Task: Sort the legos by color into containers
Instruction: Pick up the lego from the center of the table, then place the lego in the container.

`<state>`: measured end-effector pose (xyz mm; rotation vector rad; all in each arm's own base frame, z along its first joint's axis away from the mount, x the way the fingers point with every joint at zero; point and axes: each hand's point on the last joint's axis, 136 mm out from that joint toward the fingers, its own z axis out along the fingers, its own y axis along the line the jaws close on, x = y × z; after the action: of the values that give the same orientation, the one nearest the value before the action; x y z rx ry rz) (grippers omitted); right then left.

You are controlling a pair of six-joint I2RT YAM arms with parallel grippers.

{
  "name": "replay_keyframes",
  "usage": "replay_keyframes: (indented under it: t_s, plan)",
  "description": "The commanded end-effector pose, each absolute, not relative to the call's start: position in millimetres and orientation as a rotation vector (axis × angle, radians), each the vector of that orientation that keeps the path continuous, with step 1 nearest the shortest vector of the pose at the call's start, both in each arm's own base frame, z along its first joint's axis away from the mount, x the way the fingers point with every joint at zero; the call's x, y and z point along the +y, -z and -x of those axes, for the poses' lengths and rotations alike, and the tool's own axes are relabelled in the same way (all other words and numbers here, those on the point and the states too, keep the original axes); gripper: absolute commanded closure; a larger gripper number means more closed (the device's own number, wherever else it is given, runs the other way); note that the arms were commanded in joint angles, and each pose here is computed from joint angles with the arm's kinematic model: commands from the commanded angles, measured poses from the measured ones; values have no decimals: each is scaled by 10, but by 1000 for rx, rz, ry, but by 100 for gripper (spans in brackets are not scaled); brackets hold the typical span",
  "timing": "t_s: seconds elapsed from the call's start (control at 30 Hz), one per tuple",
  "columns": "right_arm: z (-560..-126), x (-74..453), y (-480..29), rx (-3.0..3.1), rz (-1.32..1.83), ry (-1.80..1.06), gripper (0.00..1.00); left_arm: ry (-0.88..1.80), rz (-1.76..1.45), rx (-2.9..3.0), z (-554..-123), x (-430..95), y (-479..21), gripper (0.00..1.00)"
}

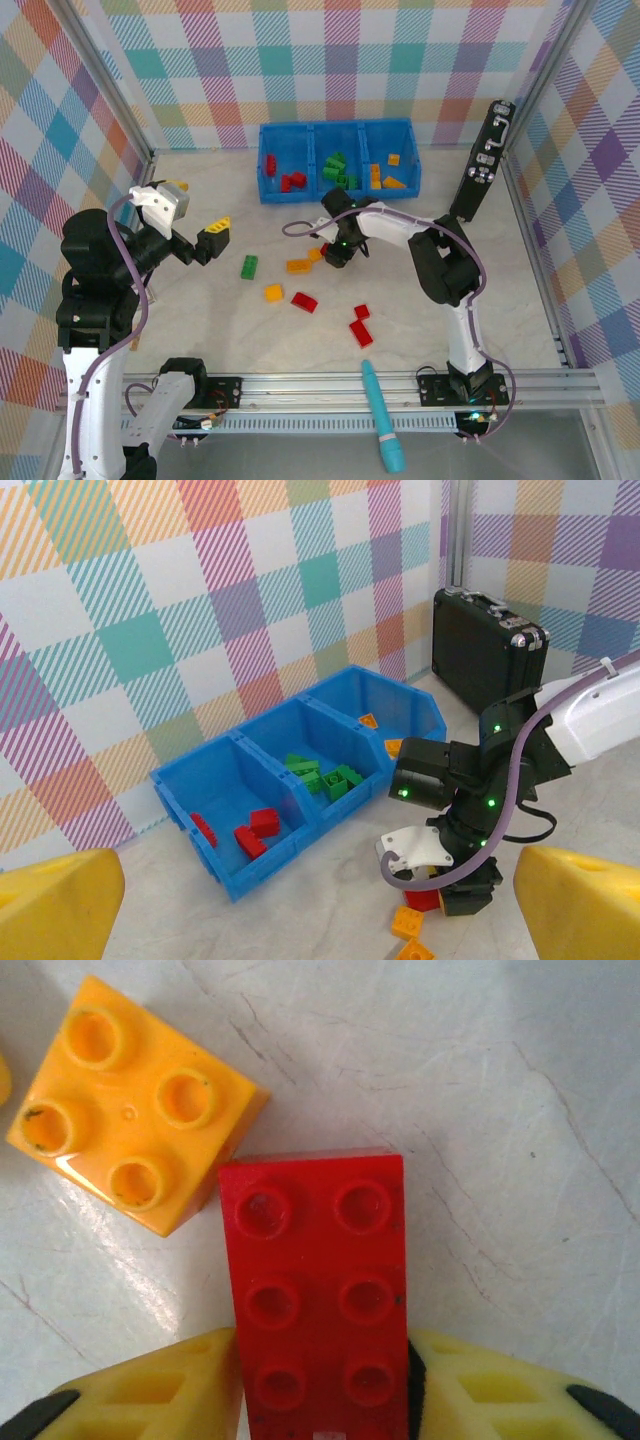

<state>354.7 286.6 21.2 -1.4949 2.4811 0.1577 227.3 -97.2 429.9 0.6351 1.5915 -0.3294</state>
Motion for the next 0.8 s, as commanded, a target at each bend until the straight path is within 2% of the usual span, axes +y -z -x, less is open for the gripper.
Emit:
replay_keyframes:
  t_s: [0.0,0.13,0.3,0.57,0.77]
  plan:
    - [-3592,2814,-218,2492,1490,-93,61,319,-626,1569,-2271,-946,-4367,0]
    - [-3831,2684,-348,2516,1398,14,68,314,-626,1561,-2237,-943,-4386,0]
    - [-4156,2723,-778,2460,1243,-49,71,286,-622,1544,-2182,-919,-4418,0]
    - [-4892,3193,-1647,2198,1039,-158,71,281,-620,1558,-2216,-908,-4392,0]
    - [-5379,3550,-2025,2040,919,-221,69,275,-618,1568,-2238,-897,-4369,0]
